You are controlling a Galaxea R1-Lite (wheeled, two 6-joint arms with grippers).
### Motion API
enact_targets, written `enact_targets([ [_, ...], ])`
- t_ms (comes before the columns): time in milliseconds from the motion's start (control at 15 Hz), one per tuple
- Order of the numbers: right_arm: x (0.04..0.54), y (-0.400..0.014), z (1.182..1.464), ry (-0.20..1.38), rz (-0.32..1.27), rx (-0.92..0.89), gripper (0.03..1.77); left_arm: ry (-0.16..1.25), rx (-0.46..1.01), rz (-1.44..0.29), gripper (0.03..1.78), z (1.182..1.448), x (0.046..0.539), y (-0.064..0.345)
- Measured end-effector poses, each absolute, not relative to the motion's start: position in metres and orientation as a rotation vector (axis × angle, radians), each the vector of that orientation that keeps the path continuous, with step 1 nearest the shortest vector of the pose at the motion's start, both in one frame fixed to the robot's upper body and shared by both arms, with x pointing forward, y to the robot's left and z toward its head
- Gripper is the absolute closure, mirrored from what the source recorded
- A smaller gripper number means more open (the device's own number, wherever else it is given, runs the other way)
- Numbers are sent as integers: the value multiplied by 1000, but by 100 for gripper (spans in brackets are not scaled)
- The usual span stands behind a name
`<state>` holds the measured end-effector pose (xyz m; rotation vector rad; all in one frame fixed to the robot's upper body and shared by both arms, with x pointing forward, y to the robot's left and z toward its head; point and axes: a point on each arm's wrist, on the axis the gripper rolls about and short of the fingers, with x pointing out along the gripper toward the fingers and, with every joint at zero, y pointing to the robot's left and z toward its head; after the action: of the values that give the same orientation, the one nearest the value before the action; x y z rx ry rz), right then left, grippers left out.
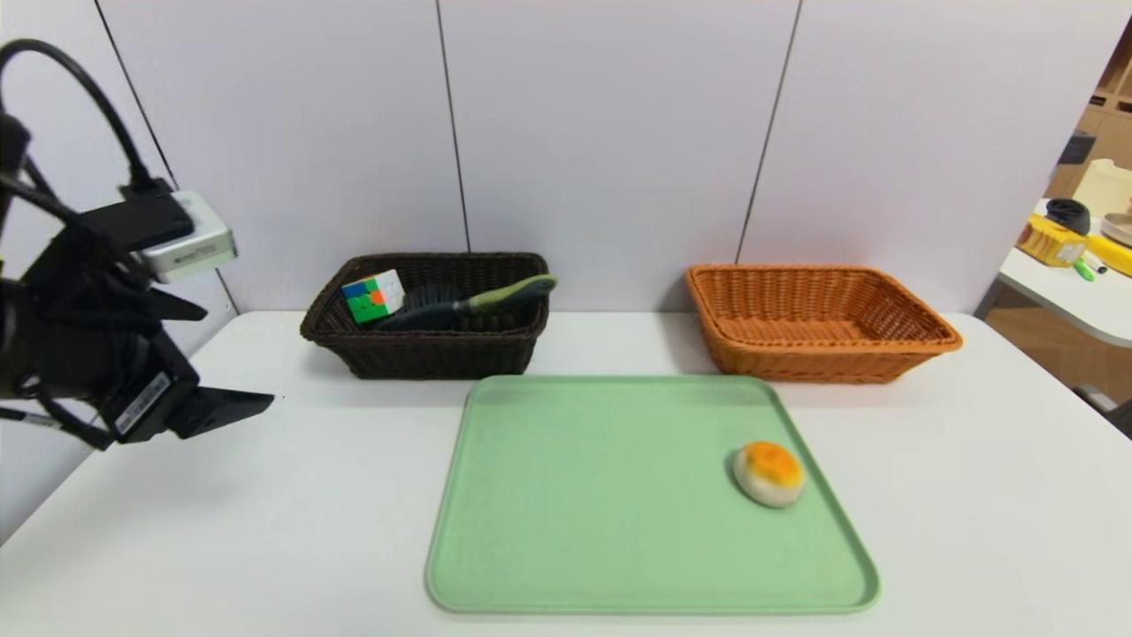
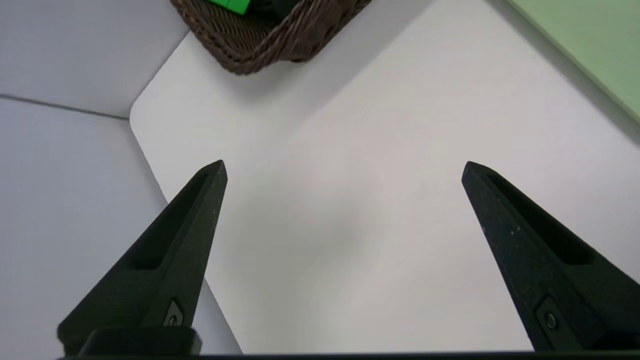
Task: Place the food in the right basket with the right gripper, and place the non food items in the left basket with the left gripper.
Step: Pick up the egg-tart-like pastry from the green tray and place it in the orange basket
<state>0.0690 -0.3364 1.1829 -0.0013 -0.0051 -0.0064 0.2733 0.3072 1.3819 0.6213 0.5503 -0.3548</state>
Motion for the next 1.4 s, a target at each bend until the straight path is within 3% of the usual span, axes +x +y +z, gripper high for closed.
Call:
enact_targets([
  [333, 69, -336, 1183, -5, -6, -1, 10, 468, 424, -264, 12, 1363, 194, 319],
  [533, 69, -336, 1183, -5, -6, -1, 10, 320, 348, -194, 12, 1341, 168, 325],
  [800, 69, -336, 1183, -6, -6, -1, 10, 129, 322, -156, 12, 1325, 141, 329],
  [1400, 69, -336, 1183, -5, -6, -1, 10, 3, 332, -168, 12, 1274, 91, 328],
])
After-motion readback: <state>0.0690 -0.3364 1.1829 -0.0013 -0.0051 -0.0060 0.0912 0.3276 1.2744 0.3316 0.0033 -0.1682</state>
